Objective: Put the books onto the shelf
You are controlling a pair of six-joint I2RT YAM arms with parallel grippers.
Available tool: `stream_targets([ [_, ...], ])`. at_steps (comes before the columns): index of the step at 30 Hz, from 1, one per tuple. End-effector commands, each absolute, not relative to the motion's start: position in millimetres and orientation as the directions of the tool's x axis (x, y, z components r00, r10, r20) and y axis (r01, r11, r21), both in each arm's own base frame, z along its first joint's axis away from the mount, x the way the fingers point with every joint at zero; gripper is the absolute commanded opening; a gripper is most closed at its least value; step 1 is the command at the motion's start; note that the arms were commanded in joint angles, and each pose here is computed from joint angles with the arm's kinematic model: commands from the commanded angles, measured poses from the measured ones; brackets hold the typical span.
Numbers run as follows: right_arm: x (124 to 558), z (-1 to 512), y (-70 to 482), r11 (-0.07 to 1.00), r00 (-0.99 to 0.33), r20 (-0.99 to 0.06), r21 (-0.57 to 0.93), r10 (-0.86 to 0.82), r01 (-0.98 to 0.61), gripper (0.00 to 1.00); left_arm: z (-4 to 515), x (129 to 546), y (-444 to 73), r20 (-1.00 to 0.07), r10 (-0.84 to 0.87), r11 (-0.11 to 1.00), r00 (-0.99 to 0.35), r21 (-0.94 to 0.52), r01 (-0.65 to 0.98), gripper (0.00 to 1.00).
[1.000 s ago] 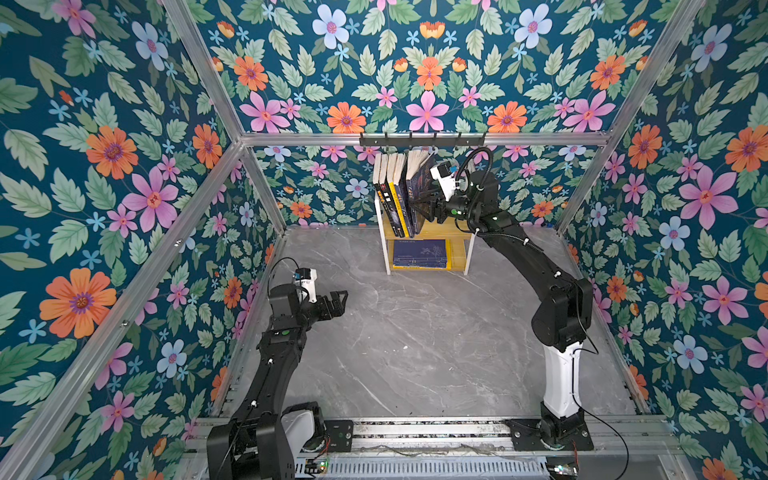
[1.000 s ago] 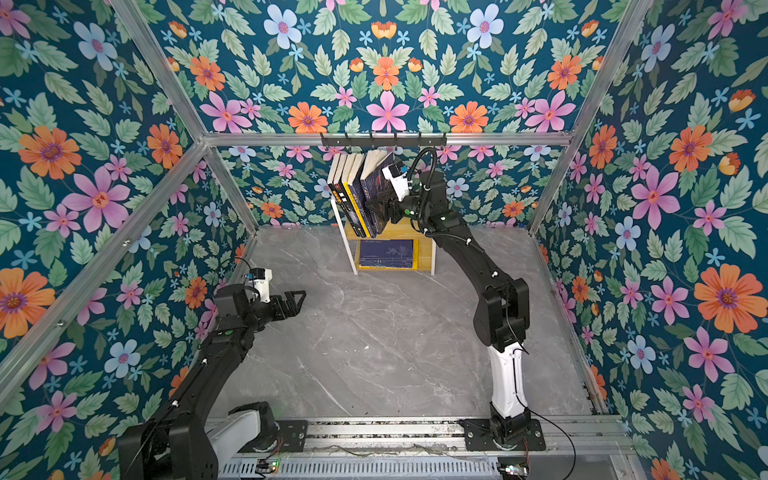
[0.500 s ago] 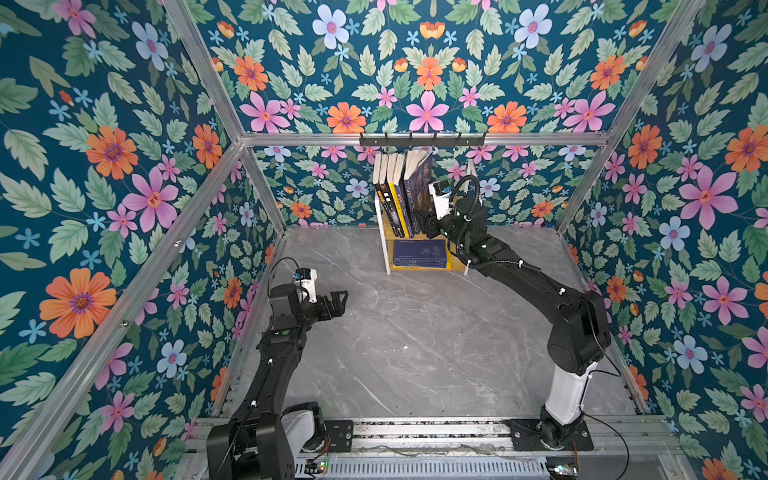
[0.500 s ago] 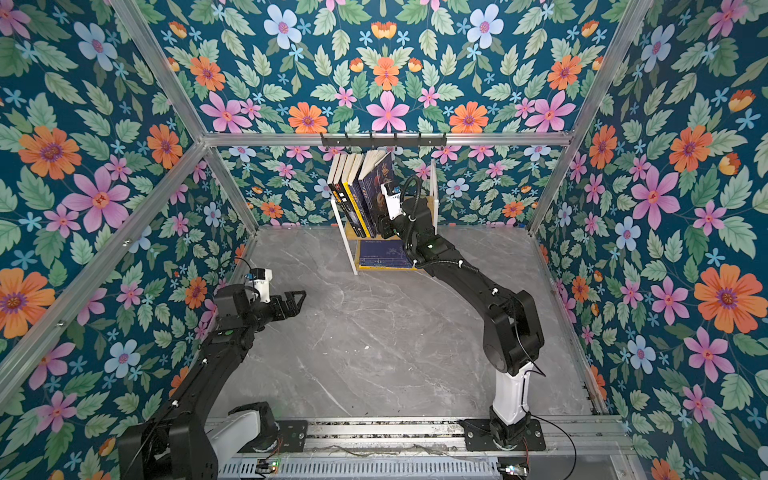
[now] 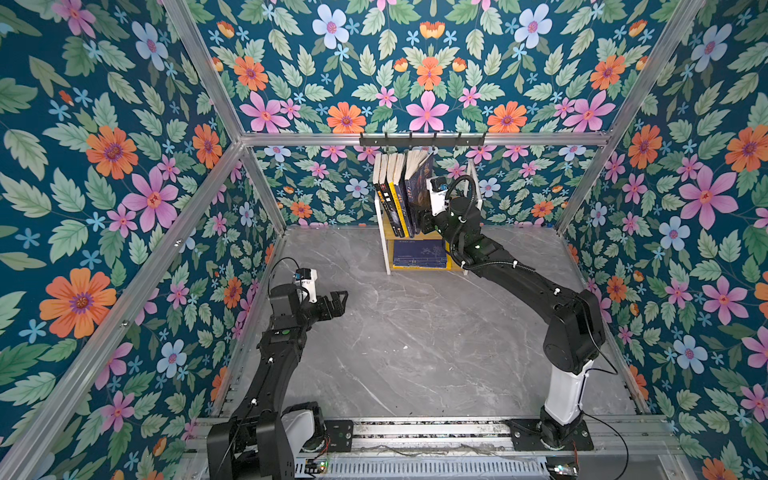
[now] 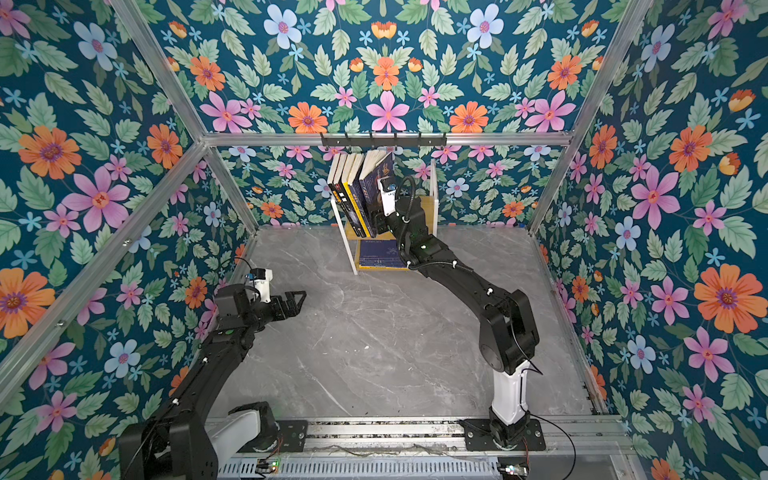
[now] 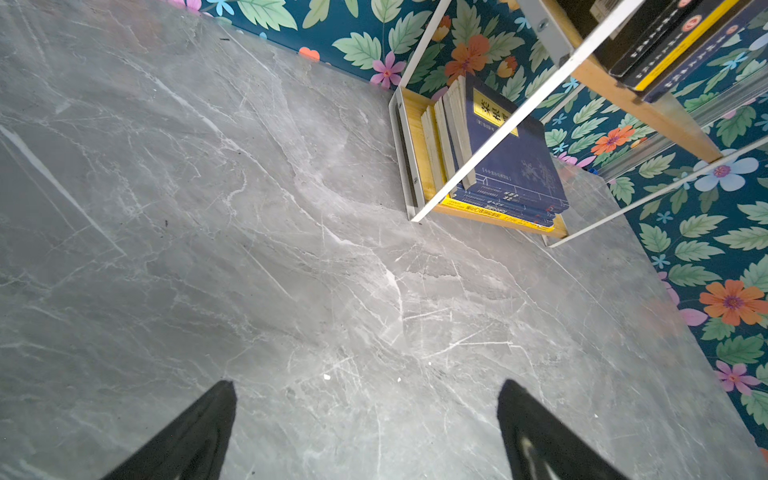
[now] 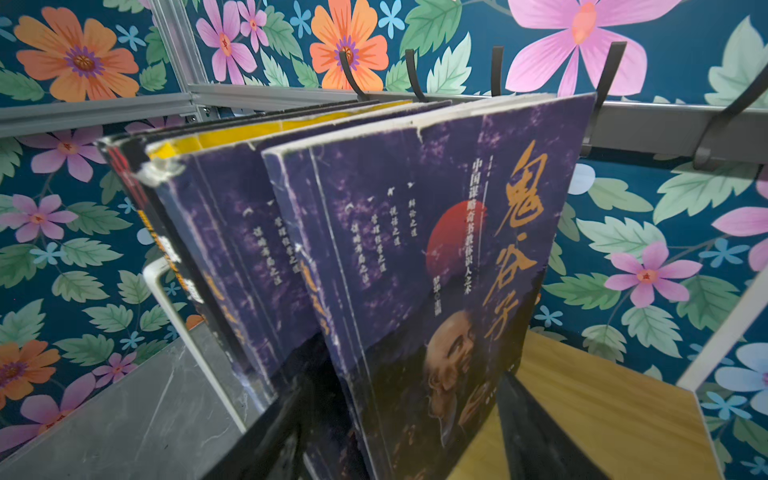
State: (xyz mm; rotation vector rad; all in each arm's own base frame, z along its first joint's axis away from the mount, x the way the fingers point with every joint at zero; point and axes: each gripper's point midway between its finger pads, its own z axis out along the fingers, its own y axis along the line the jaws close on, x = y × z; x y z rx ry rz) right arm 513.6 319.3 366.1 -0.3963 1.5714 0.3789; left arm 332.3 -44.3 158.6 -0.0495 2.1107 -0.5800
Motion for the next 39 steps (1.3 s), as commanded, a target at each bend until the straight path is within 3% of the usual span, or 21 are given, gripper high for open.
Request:
stream_targets([
  [1,517.7,374.6,319.7,0.900,0.012,-0.999,-0.038,-0.036,-0.435,0.72,161.6,334.6,-42.9,-0.790,-0.239,0.894,-0.565,-0.407,0.190,1.00],
  [13,533.1,356.5,319.9,0.942,0.017,-0.988,-0.150,-0.152,-0.301,0.56,161.5,334.0,-44.6,-0.787,-0.244,0.888,-0.567,-0.416,0.196,1.00],
  [23,520.5,366.3,327.1,0.931,0.060,-0.967,-0.254,-0.247,-0.262,0.20,160.2,333.7,-44.1,-0.786,-0.243,0.890,-0.569,-0.414,0.192,1.00],
  [39,511.0,372.3,332.5,0.931,0.058,-0.972,-0.234,-0.227,-0.281,0.20,159.7,334.0,-44.4,-0.785,-0.244,0.889,-0.569,-0.416,0.193,1.00],
])
